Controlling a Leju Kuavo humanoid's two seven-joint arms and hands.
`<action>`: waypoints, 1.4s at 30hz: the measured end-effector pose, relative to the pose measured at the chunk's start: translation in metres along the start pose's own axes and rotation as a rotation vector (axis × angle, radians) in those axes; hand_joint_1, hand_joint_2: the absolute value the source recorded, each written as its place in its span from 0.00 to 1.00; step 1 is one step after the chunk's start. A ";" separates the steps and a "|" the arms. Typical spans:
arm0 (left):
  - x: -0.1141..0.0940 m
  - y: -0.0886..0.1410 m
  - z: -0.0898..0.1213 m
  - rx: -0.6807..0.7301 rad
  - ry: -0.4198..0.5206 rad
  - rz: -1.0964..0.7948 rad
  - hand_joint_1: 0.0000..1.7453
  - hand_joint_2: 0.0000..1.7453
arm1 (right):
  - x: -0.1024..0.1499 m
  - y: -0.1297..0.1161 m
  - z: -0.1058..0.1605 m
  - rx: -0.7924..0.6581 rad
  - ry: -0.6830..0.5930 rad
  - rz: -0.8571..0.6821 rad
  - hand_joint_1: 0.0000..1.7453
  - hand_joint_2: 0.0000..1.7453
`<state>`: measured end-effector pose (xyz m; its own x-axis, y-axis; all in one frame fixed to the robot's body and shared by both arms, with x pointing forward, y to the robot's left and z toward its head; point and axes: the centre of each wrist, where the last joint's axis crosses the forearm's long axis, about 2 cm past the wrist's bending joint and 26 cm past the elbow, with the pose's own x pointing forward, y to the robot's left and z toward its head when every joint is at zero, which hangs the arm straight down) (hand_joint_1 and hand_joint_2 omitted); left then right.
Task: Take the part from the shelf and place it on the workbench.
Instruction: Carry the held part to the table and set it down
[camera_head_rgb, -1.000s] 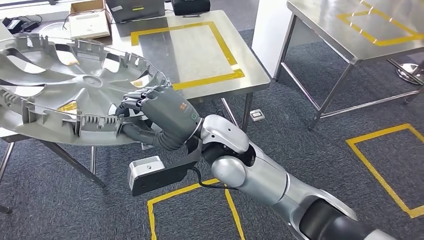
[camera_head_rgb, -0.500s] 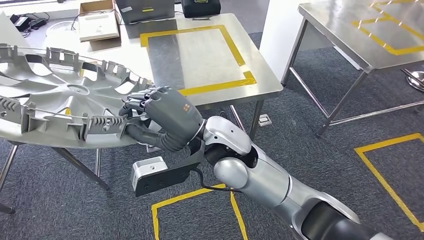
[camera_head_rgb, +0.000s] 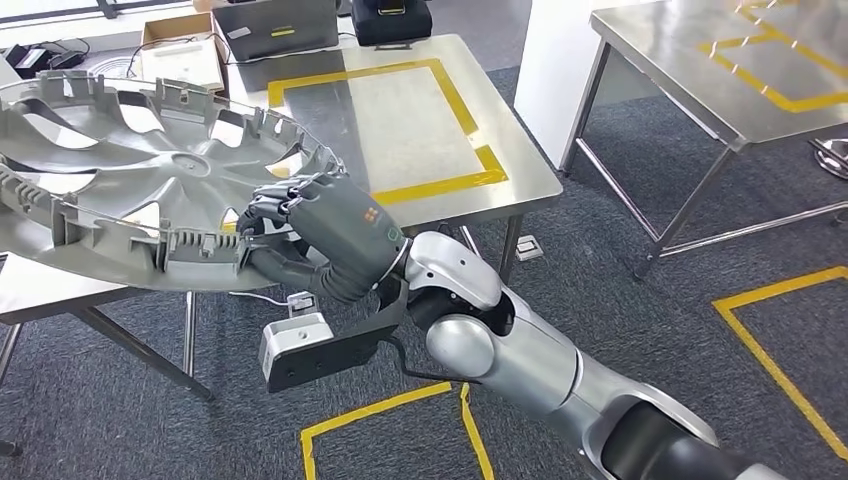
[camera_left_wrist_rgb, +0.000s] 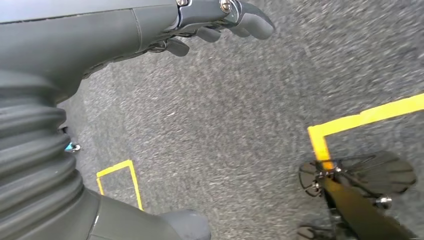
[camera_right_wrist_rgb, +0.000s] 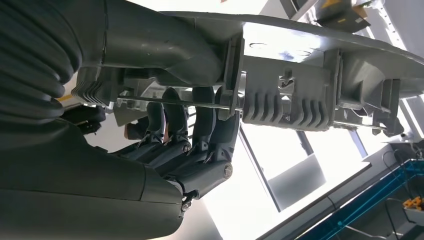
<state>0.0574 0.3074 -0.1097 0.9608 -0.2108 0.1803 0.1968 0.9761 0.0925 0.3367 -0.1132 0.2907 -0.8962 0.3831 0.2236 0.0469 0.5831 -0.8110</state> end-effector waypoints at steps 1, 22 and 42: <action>0.000 0.000 0.000 0.000 0.000 0.000 0.00 1.00 | 0.000 0.000 0.000 -0.001 0.000 0.001 1.00 1.00; 0.001 -0.001 0.000 -0.002 -0.004 0.001 0.00 1.00 | 0.000 -0.002 -0.001 -0.005 -0.005 0.003 1.00 1.00; 0.000 -0.003 0.000 -0.005 0.001 -0.009 0.00 1.00 | -0.002 0.000 0.004 -0.003 0.012 0.005 1.00 1.00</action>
<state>0.0568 0.3049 -0.1099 0.9591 -0.2199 0.1783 0.2068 0.9743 0.0890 0.3369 -0.1169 0.2884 -0.8908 0.3941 0.2262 0.0522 0.5831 -0.8107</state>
